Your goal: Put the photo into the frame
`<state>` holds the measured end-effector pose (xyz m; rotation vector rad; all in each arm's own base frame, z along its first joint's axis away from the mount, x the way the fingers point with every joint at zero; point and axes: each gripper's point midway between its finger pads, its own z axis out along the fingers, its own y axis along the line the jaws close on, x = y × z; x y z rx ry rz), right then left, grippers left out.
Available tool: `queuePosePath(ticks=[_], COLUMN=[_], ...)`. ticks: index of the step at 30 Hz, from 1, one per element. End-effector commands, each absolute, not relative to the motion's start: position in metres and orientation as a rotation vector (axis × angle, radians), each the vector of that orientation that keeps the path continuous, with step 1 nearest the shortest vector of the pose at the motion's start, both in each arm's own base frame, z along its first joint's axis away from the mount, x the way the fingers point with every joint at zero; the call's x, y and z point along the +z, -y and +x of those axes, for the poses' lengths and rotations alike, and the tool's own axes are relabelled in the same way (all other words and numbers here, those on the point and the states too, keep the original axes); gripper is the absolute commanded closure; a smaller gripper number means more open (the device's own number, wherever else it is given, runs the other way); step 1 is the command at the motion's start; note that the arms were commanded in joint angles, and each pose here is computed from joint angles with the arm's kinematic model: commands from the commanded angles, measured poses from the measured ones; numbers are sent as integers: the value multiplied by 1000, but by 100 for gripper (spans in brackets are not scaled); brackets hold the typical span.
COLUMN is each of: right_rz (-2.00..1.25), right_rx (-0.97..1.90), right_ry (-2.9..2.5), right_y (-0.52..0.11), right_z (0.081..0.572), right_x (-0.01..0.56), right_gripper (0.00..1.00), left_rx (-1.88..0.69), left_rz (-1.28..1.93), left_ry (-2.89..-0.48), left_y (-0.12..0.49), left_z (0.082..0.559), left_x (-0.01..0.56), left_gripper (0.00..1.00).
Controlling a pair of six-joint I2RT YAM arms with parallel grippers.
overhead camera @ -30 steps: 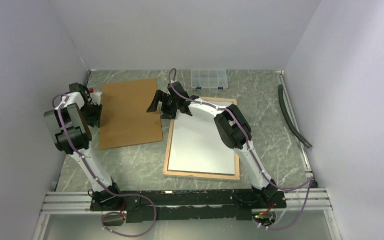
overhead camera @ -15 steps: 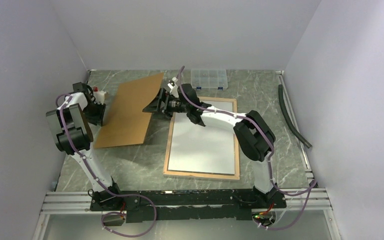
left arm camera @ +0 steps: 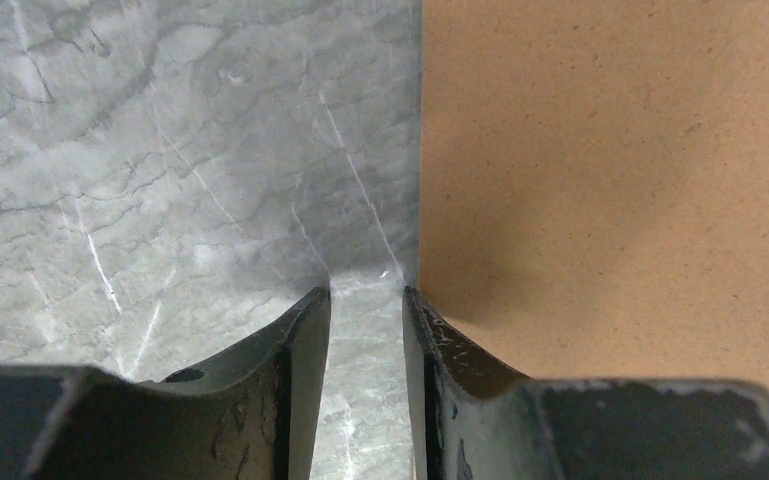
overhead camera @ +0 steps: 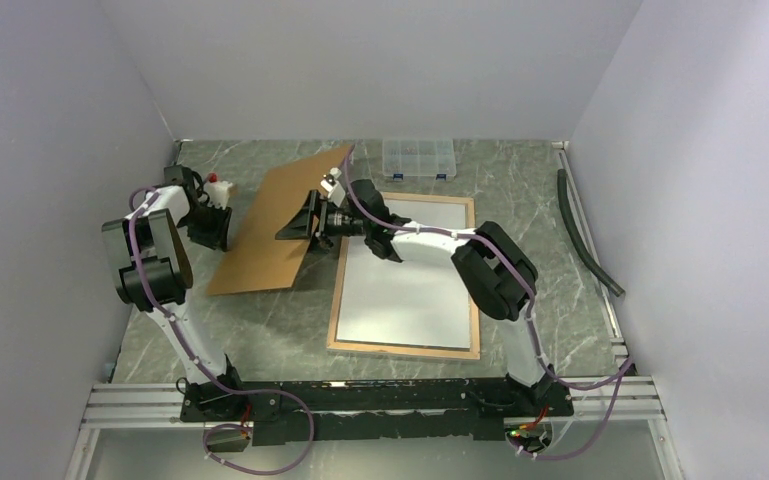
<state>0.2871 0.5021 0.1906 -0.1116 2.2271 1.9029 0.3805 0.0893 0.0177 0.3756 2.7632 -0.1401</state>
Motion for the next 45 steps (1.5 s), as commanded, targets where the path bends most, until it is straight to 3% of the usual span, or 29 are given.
queuePosePath(ticks=[1, 5, 12, 15, 18, 19, 20, 21, 26, 30, 36, 45], right_rz=[-196, -199, -183, -173, -173, -169, -157, -143, 42, 181, 287, 319], right_rx=[1906, 1737, 1511, 1539, 1568, 1583, 1601, 1621, 1724, 1828, 1893, 2050], right_ry=[-2105, -2153, -2256, -2264, -2242, -2231, -2218, -2203, -2123, -2047, -2019, -1992], right_y=[-509, -491, -462, -463, -468, -469, -469, -468, -453, -443, -439, -451], right_z=[291, 291, 288, 287, 290, 292, 295, 298, 325, 340, 341, 324], right_x=[230, 227, 201, 202, 218, 226, 235, 244, 295, 337, 369, 387], right_gripper=[33, 44, 84, 91, 94, 95, 96, 97, 100, 100, 99, 98], left_rx=[-382, -360, -364, -374, -390, -416, -438, -451, -450, -289, -31, 174], left_rz=[379, 391, 405, 430, 489, 526, 591, 652, 1012, 1354, 1538, 1638], left_ry=[-2847, -2840, -2808, -2750, -2616, -2551, -2466, -2371, -1926, -1738, -1471, -1261], left_y=[-54, -57, -55, -52, -43, -36, -27, -19, 34, 59, 63, 62], left_z=[345, 348, 352, 360, 370, 372, 372, 371, 332, 283, 247, 245], left_x=[3, 7, 23, 47, 94, 114, 138, 162, 256, 260, 290, 292], left_gripper=[61, 61, 59, 53, 46, 33, 12, 6, 6, 6, 6, 6])
